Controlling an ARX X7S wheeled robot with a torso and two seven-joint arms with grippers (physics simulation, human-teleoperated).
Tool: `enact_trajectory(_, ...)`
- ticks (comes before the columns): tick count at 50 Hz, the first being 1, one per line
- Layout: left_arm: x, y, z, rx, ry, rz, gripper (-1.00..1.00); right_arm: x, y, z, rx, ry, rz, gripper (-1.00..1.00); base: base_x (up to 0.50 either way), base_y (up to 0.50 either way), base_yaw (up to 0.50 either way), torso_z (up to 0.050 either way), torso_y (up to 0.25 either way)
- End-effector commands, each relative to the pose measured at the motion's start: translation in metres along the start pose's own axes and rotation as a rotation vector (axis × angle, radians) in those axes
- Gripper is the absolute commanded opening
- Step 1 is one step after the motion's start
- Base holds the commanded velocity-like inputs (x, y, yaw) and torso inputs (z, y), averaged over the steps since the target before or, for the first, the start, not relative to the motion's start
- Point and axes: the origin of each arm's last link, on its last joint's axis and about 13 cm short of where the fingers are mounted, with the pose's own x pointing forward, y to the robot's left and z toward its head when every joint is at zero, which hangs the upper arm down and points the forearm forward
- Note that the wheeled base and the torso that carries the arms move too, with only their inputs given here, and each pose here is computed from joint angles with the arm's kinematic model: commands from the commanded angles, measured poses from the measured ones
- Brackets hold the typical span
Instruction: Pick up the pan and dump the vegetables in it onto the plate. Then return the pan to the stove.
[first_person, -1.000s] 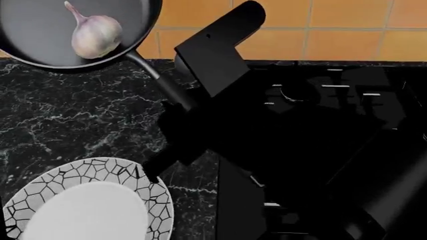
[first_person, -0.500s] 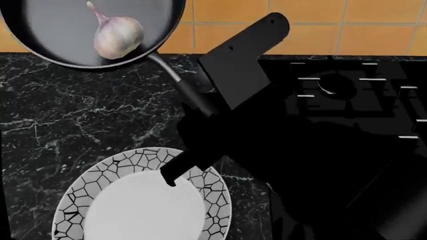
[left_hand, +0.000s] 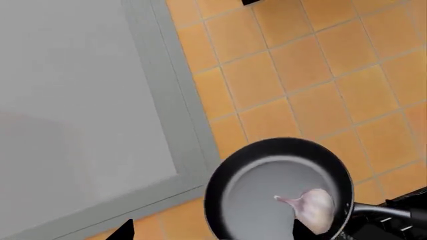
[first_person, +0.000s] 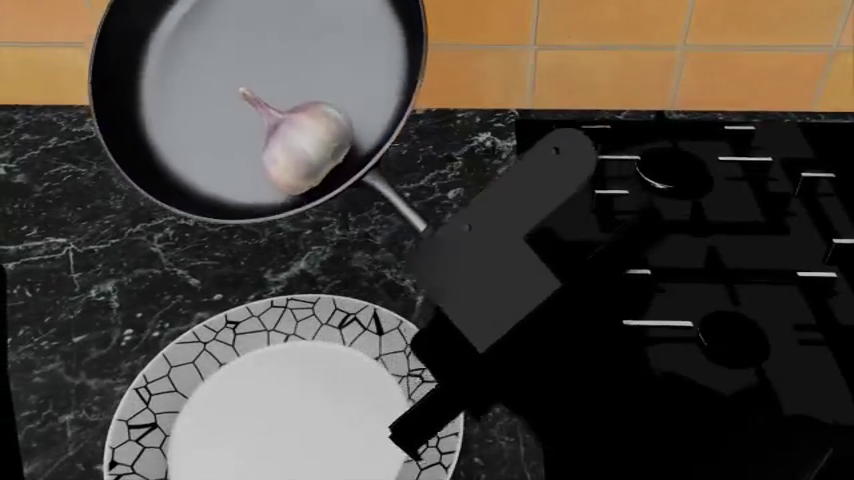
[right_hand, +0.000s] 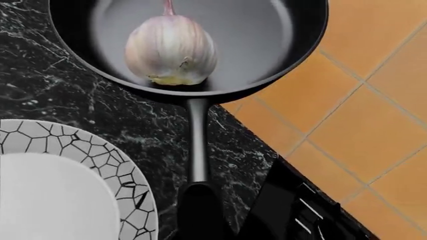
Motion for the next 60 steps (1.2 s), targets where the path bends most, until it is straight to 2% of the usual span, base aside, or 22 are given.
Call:
enact_trajectory(1,0.0,-0.001,-0.001,-0.003,0.0,-0.002,1.0,-0.021,-0.003,0.005,-0.209,-0.043,-0.277,-1.0,0.0,0.0,0.0,0.0,0.0)
enact_trajectory(7,0.0,-0.001,0.0,-0.006,-0.001,-0.007,1.0,-0.034,0.003,0.005,-0.24,-0.054,-0.306,-1.0,0.0,0.0,0.0,0.0,0.002)
enact_trajectory(13,-0.002,-0.001,0.001,-0.018,-0.006,-0.017,1.0,-0.039,0.001,0.003,-0.246,-0.06,-0.334,-1.0,0.0,0.0,0.0,0.002,0.003)
enact_trajectory(17,-0.002,-0.001,0.0,-0.019,-0.005,-0.019,1.0,-0.042,-0.002,0.003,-0.28,-0.072,-0.377,-1.0,0.0,0.0,0.0,0.0,0.0)
enact_trajectory(19,-0.001,-0.001,0.001,-0.02,-0.006,-0.019,1.0,-0.045,-0.006,0.004,-0.326,-0.077,-0.421,-1.0,0.0,0.0,0.0,0.0,0.005)
enact_trajectory(20,-0.001,-0.001,0.001,-0.022,-0.008,-0.021,1.0,-0.048,-0.009,0.006,-0.375,-0.09,-0.469,-1.0,0.0,0.0,0.0,0.0,0.0)
enact_trajectory(22,-0.001,-0.002,0.002,-0.022,-0.009,-0.023,1.0,-0.052,-0.008,0.01,-0.407,-0.117,-0.508,-1.0,0.0,0.0,0.0,0.0,0.0)
enact_trajectory(28,0.0,-0.001,0.002,-0.015,-0.008,-0.028,1.0,-0.066,-0.01,0.023,-0.424,-0.158,-0.586,-1.0,0.0,0.0,0.0,0.002,0.004)
enact_trajectory(30,0.0,-0.001,0.002,-0.014,-0.007,-0.028,1.0,-0.071,-0.011,0.026,-0.449,-0.151,-0.617,-1.0,0.0,0.0,0.0,0.0,0.0)
enact_trajectory(39,-0.001,-0.002,0.001,-0.019,-0.006,-0.027,1.0,-0.082,-0.009,0.02,-0.435,-0.095,-0.639,-1.0,0.0,0.0,0.0,0.0,0.002)
enact_trajectory(42,-0.002,-0.001,0.0,-0.02,-0.004,-0.024,1.0,-0.087,-0.009,0.02,-0.467,-0.089,-0.667,-1.0,0.0,0.0,0.0,0.0,0.0)
enact_trajectory(44,-0.002,-0.002,0.0,-0.021,-0.004,-0.024,1.0,-0.088,-0.008,0.019,-0.54,-0.059,-0.699,-1.0,0.0,0.0,0.0,0.005,0.005)
enact_trajectory(45,-0.002,-0.002,0.0,-0.021,-0.004,-0.024,1.0,-0.088,-0.006,0.018,-0.507,-0.069,-0.686,-1.0,0.0,0.0,0.0,0.0,0.0)
enact_trajectory(54,-0.003,-0.001,-0.001,-0.021,-0.003,-0.026,1.0,-0.101,0.0,0.009,-0.525,-0.02,-0.714,-1.0,0.0,0.0,0.0,0.0,0.001)
enact_trajectory(56,-0.003,-0.001,0.0,-0.021,-0.003,-0.029,1.0,-0.103,-0.001,0.01,-0.535,-0.019,-0.729,-1.0,0.0,0.0,0.0,0.0,0.005)
enact_trajectory(57,-0.004,-0.002,0.001,-0.049,-0.003,-0.044,1.0,-0.104,-0.001,0.012,-0.534,-0.025,-0.733,-1.0,0.0,0.0,0.0,0.0,0.0)
enact_trajectory(60,-0.004,-0.002,0.0,-0.038,-0.001,-0.04,1.0,-0.107,-0.004,0.013,-0.517,-0.021,-0.766,-1.0,0.0,0.0,0.0,0.0,0.004)
